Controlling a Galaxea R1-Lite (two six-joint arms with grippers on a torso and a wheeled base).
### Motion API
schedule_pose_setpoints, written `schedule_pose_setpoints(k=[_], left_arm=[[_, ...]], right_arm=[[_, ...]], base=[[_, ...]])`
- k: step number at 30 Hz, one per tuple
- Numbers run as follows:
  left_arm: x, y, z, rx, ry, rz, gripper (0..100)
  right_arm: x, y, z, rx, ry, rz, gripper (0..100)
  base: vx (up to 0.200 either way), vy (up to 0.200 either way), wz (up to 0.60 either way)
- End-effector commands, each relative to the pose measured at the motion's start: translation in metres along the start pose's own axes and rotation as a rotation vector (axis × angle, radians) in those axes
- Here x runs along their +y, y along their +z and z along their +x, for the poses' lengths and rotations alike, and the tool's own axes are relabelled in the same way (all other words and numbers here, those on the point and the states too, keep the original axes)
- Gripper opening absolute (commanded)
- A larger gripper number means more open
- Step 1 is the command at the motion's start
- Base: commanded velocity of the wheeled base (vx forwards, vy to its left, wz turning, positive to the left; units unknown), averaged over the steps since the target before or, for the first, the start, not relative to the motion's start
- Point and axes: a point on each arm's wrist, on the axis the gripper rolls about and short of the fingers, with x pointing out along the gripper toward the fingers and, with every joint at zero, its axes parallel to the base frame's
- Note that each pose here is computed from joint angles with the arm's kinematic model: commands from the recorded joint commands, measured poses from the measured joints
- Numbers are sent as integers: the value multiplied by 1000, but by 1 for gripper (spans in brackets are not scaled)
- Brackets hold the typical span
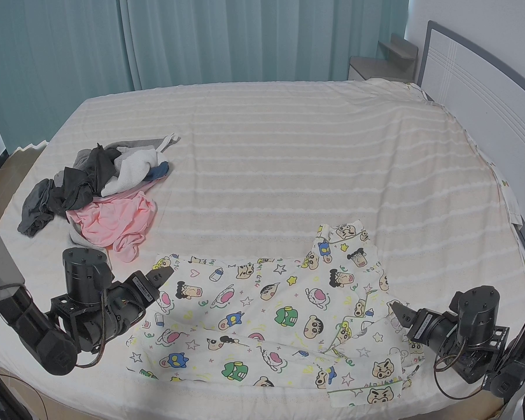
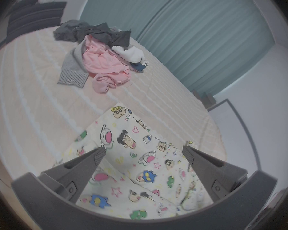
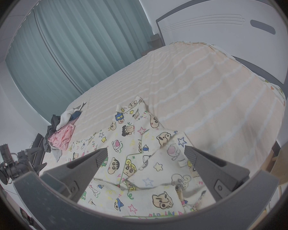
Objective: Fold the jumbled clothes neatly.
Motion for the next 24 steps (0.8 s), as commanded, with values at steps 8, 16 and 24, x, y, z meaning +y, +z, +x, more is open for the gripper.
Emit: schedule_pose_setpoints(k=[8,16,24], left_arm=[[20,40,76,127,50,304,100],[11,60,114,227,2,450,100],[40,45,148,306,27,544,100]], right_arm=[[0,2,-8,-15,12,-9,100],[2,4,-13,-49,11,0,100],[3,2,-14,-79,-33,-4,100]], base=[[0,0,0],[0,0,0],[0,0,0]])
